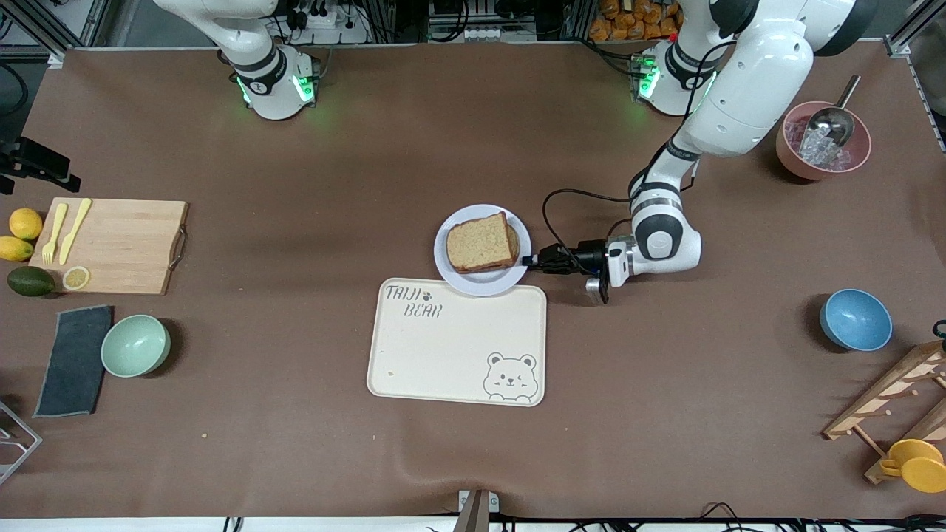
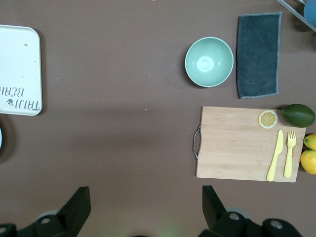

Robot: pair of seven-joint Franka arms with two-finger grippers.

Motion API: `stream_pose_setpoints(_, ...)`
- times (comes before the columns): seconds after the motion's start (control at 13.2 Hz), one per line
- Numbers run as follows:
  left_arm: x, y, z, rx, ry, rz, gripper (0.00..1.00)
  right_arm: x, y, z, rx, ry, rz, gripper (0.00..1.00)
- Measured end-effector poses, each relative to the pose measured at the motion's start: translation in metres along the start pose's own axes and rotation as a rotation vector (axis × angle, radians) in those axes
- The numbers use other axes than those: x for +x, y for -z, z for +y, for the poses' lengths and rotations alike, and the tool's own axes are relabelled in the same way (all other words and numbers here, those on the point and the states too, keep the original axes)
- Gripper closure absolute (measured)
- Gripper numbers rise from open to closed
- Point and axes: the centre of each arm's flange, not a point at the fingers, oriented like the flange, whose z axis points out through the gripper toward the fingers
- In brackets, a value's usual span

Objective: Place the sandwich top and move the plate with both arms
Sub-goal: 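Grip the white plate rim with the left gripper, then slide the plate with the left gripper onto the bear tray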

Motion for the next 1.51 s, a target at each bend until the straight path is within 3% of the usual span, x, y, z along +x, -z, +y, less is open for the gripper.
stream_pose_setpoints(1.06, 0.000, -0.005, 0.003, 0.002, -0.042, -0.004, 0.92, -0.001, -0.001, 0.000, 0.001, 0.000, -0.007, 0.00)
stream_pose_setpoints(1.51, -0.005, -0.013, 0.002, -0.049, -0.088, 0.013, 0.92, -0.001, -0.001, 0.000, 0.001, 0.000, -0.007, 0.00)
